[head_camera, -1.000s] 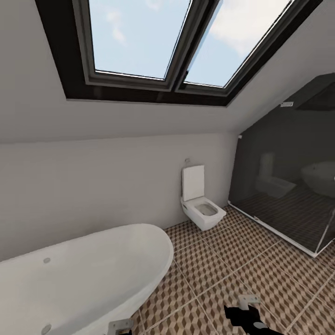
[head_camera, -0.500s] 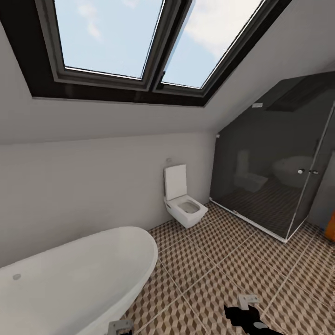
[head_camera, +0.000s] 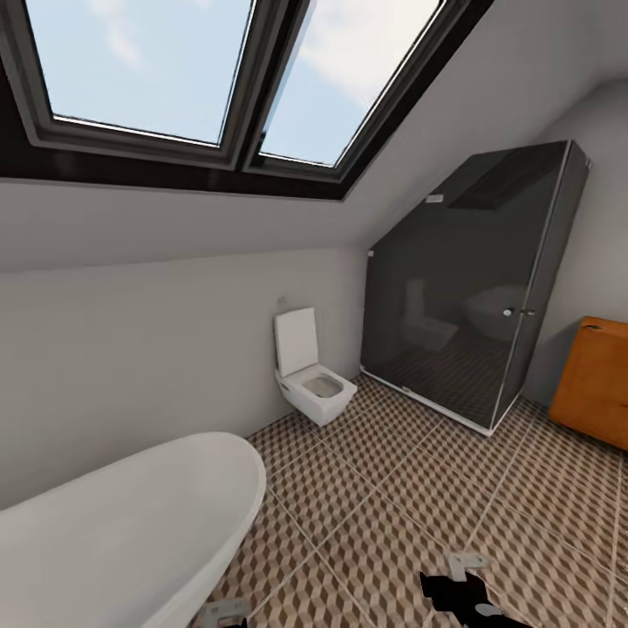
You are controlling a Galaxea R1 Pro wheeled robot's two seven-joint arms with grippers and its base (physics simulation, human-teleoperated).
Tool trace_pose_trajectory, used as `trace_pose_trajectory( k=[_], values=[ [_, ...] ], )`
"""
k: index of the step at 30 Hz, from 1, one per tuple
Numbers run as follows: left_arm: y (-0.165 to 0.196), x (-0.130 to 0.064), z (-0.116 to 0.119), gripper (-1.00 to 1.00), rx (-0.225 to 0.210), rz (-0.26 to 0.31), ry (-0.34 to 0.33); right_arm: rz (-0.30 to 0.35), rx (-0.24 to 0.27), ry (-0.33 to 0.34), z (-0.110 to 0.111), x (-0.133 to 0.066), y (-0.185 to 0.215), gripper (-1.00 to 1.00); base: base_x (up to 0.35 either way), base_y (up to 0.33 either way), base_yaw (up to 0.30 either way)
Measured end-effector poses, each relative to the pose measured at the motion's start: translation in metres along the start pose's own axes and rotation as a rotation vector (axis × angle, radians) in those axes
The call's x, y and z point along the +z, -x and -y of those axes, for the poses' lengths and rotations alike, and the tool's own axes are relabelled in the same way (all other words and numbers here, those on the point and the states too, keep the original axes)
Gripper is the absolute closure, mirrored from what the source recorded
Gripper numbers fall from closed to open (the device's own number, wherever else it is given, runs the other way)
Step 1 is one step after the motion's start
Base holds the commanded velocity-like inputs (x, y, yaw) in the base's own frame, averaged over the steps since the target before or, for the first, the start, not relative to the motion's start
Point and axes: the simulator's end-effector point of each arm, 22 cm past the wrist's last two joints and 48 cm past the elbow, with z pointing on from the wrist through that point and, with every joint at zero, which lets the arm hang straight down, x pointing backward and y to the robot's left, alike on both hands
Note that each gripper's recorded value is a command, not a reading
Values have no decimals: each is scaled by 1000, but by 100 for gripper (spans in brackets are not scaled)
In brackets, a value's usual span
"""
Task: Take the four mousetraps from the cabinet in the bathroom and place them on the bathroom floor. Make sure all four end up on the same floor surface, and ensure that at least two of them are either under or directly next to the same bathroom sink.
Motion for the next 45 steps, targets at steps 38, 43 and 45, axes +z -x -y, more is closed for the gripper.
trace_pose_trajectory(
  k=[38, 43, 45],
  values=[
    [0, 0, 0, -100, 0, 0, 0, 0, 0, 0, 0, 0, 0, -100, 0, 0, -275],
    [0, 0, 0, -100, 0, 0, 0, 0, 0, 0, 0, 0, 0, -100, 0, 0, -275],
    [0, 0, 0, -100, 0, 0, 0, 0, 0, 0, 0, 0, 0, -100, 0, 0, -275]
  ],
)
